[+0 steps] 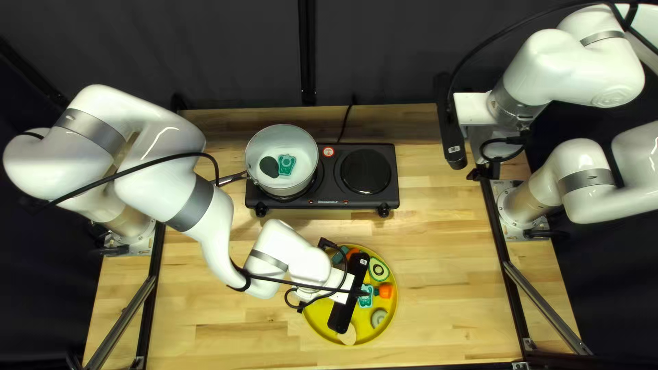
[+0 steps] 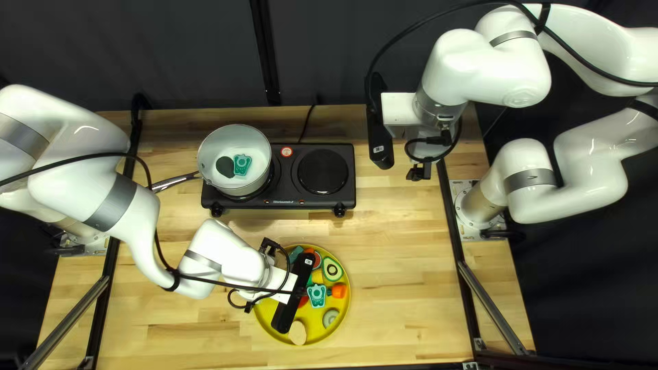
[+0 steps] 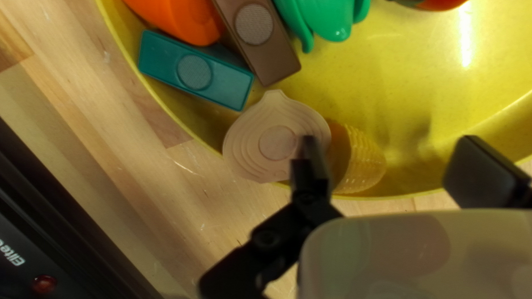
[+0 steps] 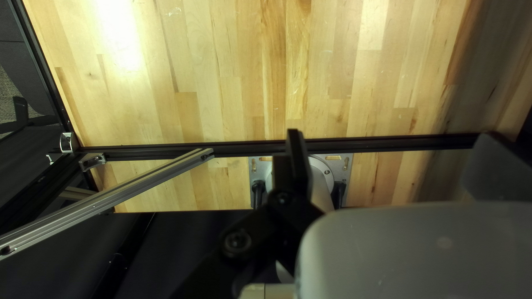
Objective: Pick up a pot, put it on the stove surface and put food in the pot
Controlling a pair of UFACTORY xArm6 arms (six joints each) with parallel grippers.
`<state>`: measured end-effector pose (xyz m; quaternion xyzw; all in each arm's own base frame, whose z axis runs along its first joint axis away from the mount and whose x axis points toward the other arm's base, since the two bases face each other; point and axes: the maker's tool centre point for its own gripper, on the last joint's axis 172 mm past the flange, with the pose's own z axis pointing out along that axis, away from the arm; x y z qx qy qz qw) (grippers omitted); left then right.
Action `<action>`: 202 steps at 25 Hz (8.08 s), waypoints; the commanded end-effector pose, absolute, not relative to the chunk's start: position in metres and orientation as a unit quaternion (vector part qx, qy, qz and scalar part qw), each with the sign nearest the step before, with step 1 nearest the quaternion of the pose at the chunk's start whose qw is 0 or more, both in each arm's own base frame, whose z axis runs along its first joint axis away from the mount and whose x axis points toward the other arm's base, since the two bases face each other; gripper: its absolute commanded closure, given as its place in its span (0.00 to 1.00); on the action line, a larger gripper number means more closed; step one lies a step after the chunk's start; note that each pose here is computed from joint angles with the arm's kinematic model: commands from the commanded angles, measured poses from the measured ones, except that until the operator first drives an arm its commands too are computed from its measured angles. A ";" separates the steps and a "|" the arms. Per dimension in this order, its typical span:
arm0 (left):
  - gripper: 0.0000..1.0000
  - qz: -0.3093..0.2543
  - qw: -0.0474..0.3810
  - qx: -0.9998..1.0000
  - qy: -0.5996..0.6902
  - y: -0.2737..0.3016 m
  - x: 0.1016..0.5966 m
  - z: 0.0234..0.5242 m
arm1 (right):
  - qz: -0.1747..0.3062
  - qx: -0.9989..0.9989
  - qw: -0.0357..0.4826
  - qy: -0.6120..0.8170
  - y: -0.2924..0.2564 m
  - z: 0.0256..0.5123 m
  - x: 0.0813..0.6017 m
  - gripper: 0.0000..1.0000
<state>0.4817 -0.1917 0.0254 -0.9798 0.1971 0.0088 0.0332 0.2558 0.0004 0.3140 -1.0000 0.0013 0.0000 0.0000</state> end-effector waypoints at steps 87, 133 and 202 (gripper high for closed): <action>1.00 0.026 0.032 -0.984 0.174 -0.119 0.382 0.060 | 0.000 -1.000 0.000 0.001 0.000 0.314 0.256 0.00; 0.00 0.036 0.045 -0.985 0.165 -0.010 0.413 0.229 | 0.000 -1.000 0.000 0.001 0.000 0.314 0.256 0.00; 1.00 0.032 0.076 -0.955 0.286 -0.137 0.510 0.024 | 0.000 -1.000 0.000 0.001 0.000 0.314 0.256 0.00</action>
